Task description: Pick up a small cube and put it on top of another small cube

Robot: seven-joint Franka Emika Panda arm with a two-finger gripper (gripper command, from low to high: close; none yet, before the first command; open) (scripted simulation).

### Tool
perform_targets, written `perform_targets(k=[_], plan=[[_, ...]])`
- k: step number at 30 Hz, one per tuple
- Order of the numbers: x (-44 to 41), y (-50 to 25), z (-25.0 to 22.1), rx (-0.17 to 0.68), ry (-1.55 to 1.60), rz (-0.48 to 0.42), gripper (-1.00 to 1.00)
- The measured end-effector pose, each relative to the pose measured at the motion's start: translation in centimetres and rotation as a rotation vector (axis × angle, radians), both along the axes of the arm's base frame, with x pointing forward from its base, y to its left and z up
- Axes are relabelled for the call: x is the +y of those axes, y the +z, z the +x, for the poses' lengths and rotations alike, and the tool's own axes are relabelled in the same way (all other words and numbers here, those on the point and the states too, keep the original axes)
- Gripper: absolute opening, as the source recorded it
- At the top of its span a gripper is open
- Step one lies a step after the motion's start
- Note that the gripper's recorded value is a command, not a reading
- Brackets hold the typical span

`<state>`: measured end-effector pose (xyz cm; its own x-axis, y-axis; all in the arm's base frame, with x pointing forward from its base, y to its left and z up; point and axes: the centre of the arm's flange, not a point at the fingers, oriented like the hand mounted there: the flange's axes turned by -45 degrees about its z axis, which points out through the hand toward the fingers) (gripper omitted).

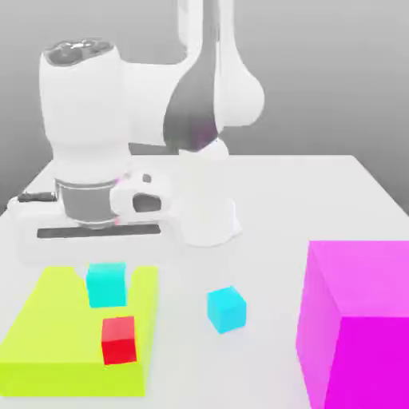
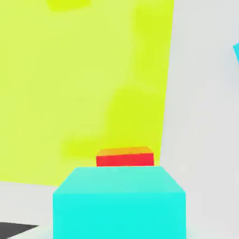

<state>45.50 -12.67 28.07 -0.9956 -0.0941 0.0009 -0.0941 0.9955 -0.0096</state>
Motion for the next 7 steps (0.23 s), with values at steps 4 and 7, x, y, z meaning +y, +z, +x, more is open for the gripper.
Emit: perform_targets(k=[4,7], plan=[[0.5,-3.1,0.0,0.0,0.009,0.006,1.0],[0.5,-3.1,0.0,0.0,0.009,0.006,1.0]])
